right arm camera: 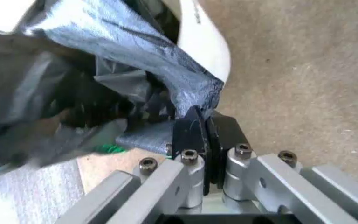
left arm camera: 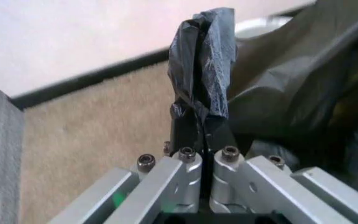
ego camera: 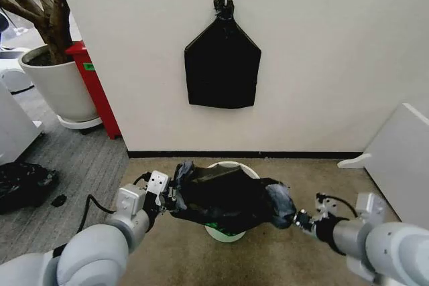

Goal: Place the garbage bag over the trash bin.

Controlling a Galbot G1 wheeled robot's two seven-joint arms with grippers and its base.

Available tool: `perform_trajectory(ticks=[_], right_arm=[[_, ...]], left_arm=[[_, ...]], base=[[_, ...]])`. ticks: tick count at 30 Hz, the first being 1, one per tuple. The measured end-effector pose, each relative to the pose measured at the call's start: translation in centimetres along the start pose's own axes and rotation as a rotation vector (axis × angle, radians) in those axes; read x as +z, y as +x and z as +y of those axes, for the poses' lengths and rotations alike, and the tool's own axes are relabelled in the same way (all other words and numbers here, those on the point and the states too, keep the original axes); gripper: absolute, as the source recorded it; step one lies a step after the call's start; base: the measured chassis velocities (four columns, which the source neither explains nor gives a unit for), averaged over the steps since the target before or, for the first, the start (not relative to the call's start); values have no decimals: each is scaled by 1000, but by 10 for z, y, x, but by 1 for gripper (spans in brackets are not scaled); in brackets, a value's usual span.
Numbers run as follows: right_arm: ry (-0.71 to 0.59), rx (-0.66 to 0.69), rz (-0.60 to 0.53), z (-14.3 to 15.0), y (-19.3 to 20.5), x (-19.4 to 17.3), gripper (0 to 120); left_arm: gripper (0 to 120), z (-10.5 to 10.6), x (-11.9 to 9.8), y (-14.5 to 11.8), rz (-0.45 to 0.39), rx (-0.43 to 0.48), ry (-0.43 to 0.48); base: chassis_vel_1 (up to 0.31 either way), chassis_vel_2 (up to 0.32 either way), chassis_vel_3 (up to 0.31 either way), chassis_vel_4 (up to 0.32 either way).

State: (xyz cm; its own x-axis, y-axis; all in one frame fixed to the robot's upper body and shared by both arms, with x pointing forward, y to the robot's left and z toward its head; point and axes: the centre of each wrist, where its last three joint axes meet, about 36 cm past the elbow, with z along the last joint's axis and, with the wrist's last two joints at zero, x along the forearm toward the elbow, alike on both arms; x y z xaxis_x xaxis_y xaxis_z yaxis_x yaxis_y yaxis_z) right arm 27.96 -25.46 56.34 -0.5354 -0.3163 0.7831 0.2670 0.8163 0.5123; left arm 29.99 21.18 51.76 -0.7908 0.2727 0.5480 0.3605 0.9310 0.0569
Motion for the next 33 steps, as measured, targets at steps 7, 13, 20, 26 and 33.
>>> perform_trajectory(ticks=[7,13,20,26,33], right_arm=[[23,-56,-21,-4,-10,0,0],[-4,-33,9,-16,-40,3,0],[-18,26,11,-32,-71,4,0],[-27,88,5,-51,-93,2,0],[-17,115,-43,-66,-114,-3,0]], left_arm=[[0,3,37,-37,61,-19,-8],[0,1,51,-49,82,-13,-10],[0,-11,67,-56,97,11,-33],[0,-11,81,-69,98,0,-63],[0,-9,93,-83,37,-18,-95]], base=[[0,0,0,0],[0,0,0,0],[0,0,0,0],[0,0,0,0],[0,0,0,0]])
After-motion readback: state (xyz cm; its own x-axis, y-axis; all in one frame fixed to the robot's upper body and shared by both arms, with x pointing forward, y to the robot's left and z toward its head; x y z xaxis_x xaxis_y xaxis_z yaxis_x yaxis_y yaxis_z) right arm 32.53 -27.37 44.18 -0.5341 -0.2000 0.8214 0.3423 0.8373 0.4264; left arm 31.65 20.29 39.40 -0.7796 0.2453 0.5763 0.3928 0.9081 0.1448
